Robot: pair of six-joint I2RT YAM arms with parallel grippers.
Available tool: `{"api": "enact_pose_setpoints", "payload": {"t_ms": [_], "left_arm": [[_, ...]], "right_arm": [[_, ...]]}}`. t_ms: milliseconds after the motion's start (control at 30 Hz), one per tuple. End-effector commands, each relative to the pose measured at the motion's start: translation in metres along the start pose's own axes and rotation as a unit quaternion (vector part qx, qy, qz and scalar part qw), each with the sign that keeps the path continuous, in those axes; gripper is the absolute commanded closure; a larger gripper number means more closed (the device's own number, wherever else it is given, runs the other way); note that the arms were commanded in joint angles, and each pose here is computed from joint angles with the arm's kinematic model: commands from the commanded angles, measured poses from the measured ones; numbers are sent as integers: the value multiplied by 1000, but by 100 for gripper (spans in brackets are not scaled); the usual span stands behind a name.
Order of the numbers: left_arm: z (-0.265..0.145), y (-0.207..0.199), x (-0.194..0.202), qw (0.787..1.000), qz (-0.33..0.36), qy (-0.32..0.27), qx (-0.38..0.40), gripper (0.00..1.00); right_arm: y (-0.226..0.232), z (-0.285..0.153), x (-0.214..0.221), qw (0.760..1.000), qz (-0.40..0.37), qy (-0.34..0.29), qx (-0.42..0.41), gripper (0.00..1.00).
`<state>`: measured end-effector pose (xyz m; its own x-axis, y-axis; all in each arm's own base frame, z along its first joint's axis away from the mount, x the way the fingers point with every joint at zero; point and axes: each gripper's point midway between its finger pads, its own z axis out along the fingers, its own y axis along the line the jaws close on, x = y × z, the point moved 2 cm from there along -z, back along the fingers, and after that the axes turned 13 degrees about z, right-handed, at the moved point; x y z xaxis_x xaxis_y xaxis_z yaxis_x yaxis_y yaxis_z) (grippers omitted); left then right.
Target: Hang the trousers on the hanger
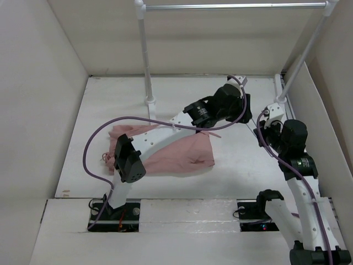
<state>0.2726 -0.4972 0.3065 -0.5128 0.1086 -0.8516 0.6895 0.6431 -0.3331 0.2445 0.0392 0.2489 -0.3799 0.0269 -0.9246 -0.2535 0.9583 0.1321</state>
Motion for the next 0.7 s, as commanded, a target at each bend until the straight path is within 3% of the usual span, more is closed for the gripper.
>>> {"api": "enact_pose_setpoints", "payload": {"t_ms": [0,300,667], "left_arm": [[-16,0,-41,997,-17,-65,-27,52],[-1,16,-34,994,-8,-74,-83,52],[16,36,-32,986,0,-79,-145,62]], "right_arm": [[4,-3,-2,1000,-14,-10,0,100],[20,-1,3,1000,-19,-2,-19,100],[28,-3,-1,1000,-23,-3,0,100]]}}
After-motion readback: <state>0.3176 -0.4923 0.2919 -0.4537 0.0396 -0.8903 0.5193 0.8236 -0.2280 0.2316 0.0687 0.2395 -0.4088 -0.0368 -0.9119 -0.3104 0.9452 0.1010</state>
